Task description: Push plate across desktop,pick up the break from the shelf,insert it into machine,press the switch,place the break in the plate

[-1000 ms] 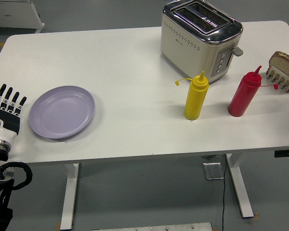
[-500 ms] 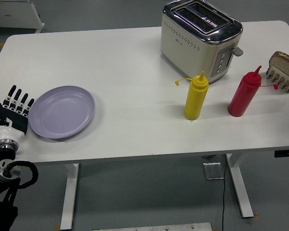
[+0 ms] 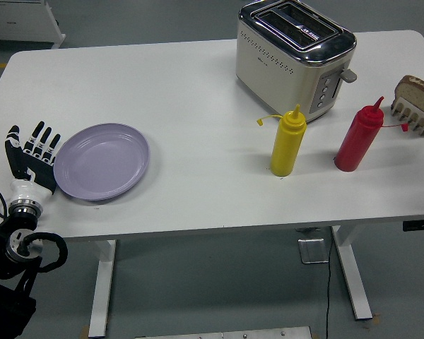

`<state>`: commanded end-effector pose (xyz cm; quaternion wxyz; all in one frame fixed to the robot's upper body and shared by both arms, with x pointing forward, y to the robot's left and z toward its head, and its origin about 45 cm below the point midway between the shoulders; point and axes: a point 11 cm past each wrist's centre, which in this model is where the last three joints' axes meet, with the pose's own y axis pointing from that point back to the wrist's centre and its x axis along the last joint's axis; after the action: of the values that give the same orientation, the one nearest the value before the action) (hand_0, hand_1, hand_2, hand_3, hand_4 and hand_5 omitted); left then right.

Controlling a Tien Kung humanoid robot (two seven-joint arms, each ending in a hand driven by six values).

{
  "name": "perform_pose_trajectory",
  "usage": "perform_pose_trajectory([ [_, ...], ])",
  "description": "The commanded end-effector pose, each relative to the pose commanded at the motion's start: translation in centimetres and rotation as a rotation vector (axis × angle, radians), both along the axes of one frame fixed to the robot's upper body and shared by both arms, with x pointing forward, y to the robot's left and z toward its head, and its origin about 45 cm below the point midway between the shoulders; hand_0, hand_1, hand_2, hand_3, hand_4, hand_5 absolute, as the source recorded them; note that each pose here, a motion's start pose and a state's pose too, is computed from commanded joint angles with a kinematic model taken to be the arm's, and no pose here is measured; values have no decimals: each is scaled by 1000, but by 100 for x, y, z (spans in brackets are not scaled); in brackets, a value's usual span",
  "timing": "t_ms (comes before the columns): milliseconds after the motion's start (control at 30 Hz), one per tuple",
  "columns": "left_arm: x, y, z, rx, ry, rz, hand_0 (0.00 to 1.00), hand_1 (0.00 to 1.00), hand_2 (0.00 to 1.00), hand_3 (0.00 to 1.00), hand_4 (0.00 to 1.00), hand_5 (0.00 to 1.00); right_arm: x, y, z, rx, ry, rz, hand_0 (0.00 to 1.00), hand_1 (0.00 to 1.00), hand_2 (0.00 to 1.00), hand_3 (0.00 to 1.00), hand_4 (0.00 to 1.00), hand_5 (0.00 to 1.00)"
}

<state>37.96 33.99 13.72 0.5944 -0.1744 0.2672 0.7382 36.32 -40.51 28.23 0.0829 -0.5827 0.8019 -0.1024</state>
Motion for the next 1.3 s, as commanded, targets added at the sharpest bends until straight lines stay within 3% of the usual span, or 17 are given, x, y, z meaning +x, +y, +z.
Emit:
perform_pose_trajectory([
  [333, 45, -170, -57, -11, 15, -38, 881, 937, 937, 842, 635, 998, 261, 8, -1, -355, 184, -5, 956, 926, 918, 919, 737, 269],
  [500, 73, -282, -68, -19, 16, -65, 881, 939, 937, 842, 635, 998, 380, 51, -97, -542, 308, 24, 972, 945, 930, 927, 756, 264],
  [600, 98, -344, -62, -22, 15, -79, 881, 939, 937, 842, 635, 998, 423, 72, -135, -650, 351, 23, 972, 945, 930, 927, 756, 264],
  [933, 201, -529, -31, -27, 10, -122, 882, 939, 938, 849, 643, 998, 537, 94, -138, -949, 420, -38, 957, 921, 919, 929, 769, 258],
  [1200, 260, -675, -31, -30, 14, -157, 882, 939, 937, 849, 645, 998, 595, 24, -171, -1060, 484, -82, 927, 891, 899, 910, 766, 260],
  [1233, 264, -686, -32, -30, 14, -160, 883, 939, 938, 849, 646, 998, 598, 15, -174, -1065, 489, -87, 823, 810, 791, 836, 756, 261],
  [1300, 271, -713, -33, -30, 15, -167, 883, 939, 938, 849, 646, 998, 606, -6, -179, -1074, 500, -97, 823, 810, 791, 836, 756, 261],
])
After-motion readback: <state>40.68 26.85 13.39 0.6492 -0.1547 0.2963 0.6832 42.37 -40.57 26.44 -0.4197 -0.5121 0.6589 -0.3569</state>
